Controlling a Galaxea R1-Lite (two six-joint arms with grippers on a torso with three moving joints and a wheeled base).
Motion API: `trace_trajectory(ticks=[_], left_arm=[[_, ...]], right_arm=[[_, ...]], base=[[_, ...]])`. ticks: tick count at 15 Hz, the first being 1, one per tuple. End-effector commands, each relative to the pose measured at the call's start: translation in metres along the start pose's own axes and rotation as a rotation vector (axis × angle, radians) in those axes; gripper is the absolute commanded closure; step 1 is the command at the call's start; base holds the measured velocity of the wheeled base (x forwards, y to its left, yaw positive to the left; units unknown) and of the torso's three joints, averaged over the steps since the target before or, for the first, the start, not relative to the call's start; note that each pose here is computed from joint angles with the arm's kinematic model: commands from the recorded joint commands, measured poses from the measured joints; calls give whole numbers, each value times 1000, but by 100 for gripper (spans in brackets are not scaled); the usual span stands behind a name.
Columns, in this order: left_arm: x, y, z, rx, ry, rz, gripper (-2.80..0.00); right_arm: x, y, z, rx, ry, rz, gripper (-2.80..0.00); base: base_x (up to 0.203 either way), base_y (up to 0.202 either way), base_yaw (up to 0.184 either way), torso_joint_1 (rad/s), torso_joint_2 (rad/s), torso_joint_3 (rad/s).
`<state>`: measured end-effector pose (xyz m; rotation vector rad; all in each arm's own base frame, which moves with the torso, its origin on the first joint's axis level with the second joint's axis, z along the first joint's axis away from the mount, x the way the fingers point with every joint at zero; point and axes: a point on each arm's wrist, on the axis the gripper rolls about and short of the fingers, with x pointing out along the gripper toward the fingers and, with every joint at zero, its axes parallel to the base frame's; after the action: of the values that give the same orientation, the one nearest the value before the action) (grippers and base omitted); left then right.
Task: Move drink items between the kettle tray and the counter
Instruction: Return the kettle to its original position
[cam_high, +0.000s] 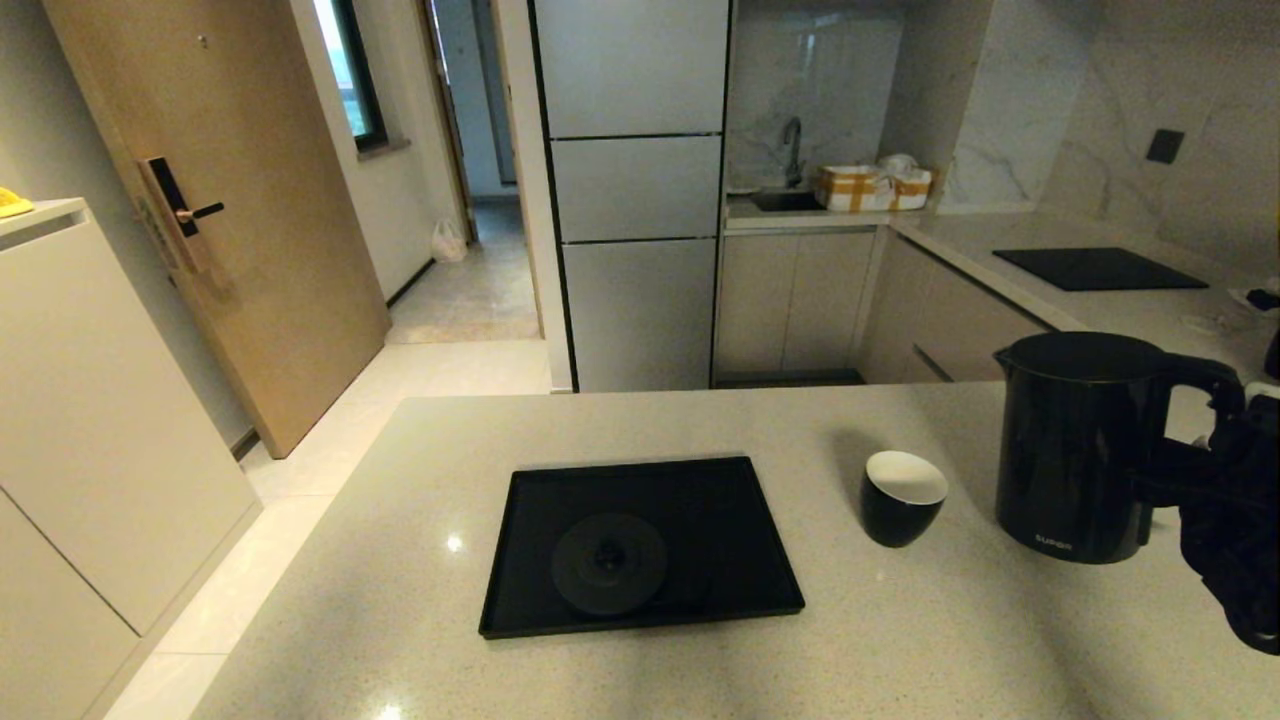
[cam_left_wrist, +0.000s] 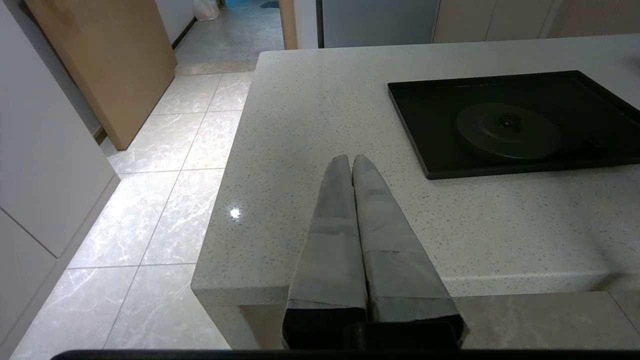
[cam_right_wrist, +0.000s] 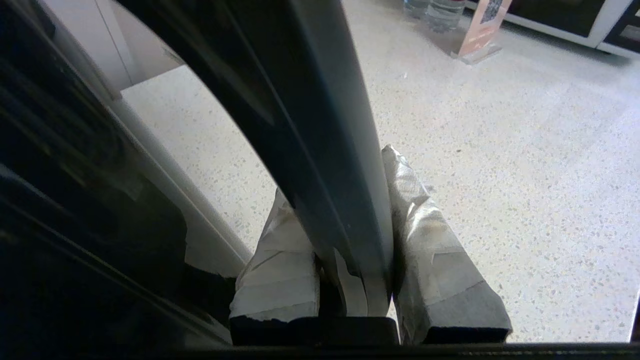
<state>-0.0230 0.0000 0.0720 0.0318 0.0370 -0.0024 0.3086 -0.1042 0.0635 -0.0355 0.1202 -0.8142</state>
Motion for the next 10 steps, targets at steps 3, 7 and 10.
trace_trajectory(ticks=[3, 7, 10], left_arm=[[0, 0, 0, 0, 0, 0, 0], [0, 0, 0, 0, 0, 0, 0], [0, 0, 0, 0, 0, 0, 0]], right_arm=[[-24, -3, 58, 78, -129, 28, 0], [-67, 14, 107, 114, -89, 162, 0], [-110, 36, 131, 132, -17, 327, 0]], base=[[0, 0, 0, 0, 0, 0], [0, 0, 0, 0, 0, 0], [0, 0, 0, 0, 0, 0]])
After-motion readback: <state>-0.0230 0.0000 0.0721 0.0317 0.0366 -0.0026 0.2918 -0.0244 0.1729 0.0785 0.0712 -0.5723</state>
